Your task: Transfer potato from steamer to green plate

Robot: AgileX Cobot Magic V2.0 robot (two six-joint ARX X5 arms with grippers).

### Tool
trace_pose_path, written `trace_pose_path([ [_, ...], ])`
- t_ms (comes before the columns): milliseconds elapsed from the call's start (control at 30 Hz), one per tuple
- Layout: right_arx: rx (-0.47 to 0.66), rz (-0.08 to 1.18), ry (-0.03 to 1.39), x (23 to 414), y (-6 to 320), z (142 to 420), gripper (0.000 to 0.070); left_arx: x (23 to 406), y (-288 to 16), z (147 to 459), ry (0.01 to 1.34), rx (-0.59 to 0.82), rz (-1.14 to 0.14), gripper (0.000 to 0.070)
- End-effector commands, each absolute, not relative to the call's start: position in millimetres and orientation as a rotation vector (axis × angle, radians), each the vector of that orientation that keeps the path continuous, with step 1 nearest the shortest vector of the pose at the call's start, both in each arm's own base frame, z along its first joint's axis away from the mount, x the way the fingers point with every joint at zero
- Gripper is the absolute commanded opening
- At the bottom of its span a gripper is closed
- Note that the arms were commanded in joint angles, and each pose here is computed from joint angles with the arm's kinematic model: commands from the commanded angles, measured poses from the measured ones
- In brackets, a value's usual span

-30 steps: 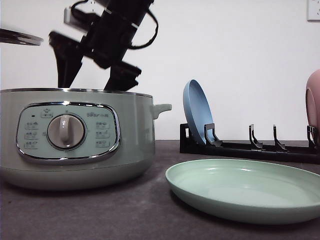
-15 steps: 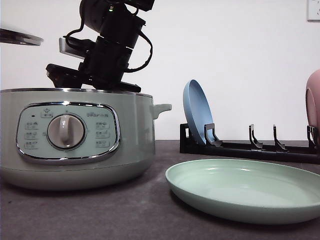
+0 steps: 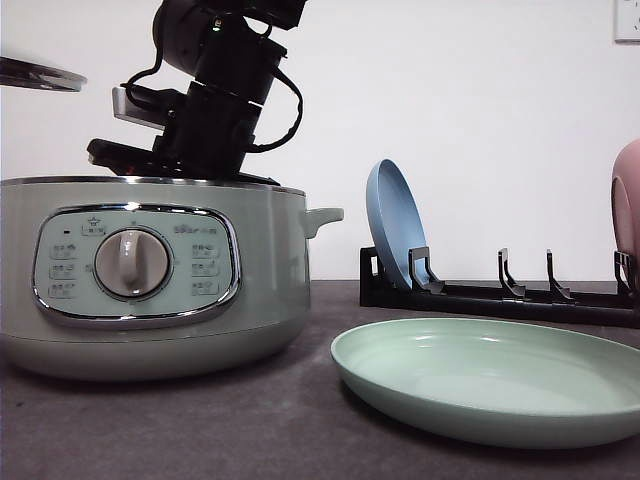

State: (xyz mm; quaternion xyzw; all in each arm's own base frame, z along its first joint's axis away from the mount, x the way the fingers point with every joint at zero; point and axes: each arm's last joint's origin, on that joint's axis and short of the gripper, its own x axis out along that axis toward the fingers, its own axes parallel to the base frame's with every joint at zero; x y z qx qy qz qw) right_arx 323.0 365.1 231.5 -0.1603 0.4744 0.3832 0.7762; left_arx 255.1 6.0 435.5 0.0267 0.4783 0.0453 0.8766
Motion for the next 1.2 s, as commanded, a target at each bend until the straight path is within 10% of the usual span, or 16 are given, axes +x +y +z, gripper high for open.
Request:
trace_pose_path([
  [0, -0.358, 0.843, 1.015, 321, 371, 234, 0.0252, 255, 6, 446, 0.935, 0.063, 0.091, 0.0],
  [800, -0.269, 0.826, 0.741, 259, 250, 426, 0.025, 255, 3, 446, 0.93, 0.031, 0.027, 0.0],
  [1167, -0.228, 0.73, 0.748, 222, 175, 414, 0.025, 256, -13, 446, 0.923, 0.031, -0.08, 0.0],
])
